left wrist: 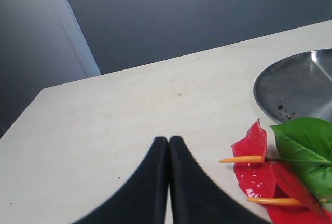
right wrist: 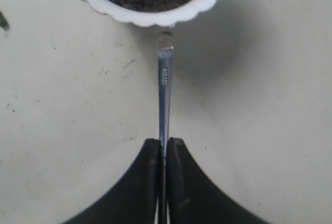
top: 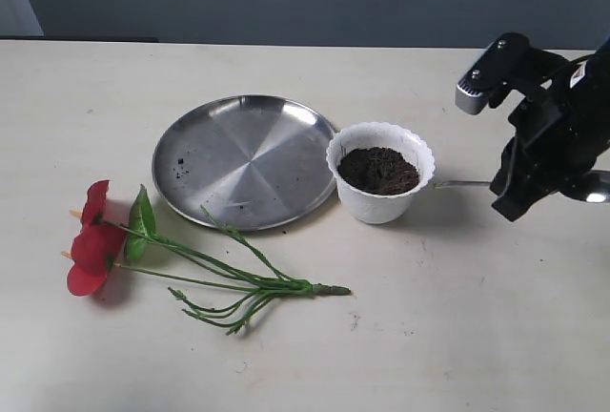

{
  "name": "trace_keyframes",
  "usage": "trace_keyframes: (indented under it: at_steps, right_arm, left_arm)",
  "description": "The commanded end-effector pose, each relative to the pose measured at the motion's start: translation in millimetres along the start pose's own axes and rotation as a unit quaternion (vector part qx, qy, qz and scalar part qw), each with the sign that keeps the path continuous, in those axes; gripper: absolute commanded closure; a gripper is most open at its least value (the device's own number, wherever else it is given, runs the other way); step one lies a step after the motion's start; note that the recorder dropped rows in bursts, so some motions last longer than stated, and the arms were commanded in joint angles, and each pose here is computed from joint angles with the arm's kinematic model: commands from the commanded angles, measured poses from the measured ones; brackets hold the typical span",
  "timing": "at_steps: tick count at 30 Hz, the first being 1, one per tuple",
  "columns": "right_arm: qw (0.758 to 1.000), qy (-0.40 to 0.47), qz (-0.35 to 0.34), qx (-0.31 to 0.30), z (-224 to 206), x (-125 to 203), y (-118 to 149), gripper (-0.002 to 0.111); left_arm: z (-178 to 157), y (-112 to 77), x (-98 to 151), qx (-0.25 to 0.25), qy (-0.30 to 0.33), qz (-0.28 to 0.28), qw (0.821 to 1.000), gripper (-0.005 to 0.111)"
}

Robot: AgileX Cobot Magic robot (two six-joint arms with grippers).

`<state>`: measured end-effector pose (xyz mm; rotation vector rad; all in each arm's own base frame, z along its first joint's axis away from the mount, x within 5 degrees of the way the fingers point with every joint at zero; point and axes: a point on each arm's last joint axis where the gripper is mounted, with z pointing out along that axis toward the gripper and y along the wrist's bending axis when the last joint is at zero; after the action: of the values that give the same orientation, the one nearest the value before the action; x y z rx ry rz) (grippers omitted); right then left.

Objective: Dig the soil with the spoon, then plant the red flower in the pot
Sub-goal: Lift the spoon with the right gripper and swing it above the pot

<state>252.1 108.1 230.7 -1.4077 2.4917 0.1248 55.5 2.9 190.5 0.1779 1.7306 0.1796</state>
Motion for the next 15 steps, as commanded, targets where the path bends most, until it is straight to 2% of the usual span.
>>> trace_keyframes:
  at_steps: [1, 3, 8, 15]
  right_arm:
    - [1.000, 0.025, 0.017, -0.002, 2.3, 3.7, -1.0, 0.109]
    - [0.999, 0.038, 0.031, -0.005, 2.6, 5.9, -0.4, 0.109]
    - [0.994, 0.055, 0.090, 0.040, 2.0, 9.7, -7.9, 0.109]
    - [0.988, -0.034, 0.123, 0.087, -4.0, -3.8, -16.1, 0.109]
  left_arm:
    - [-0.2, 0.0, -1.1, 0.000, -0.007, -0.004, 1.000, 0.106]
    - [-0.2, 0.0, -1.1, 0.000, -0.007, -0.004, 1.000, 0.106]
    - [-0.2, 0.0, -1.1, 0.000, -0.007, -0.004, 1.000, 0.106]
    - [-0.2, 0.0, -1.1, 0.000, -0.007, -0.004, 1.000, 0.106]
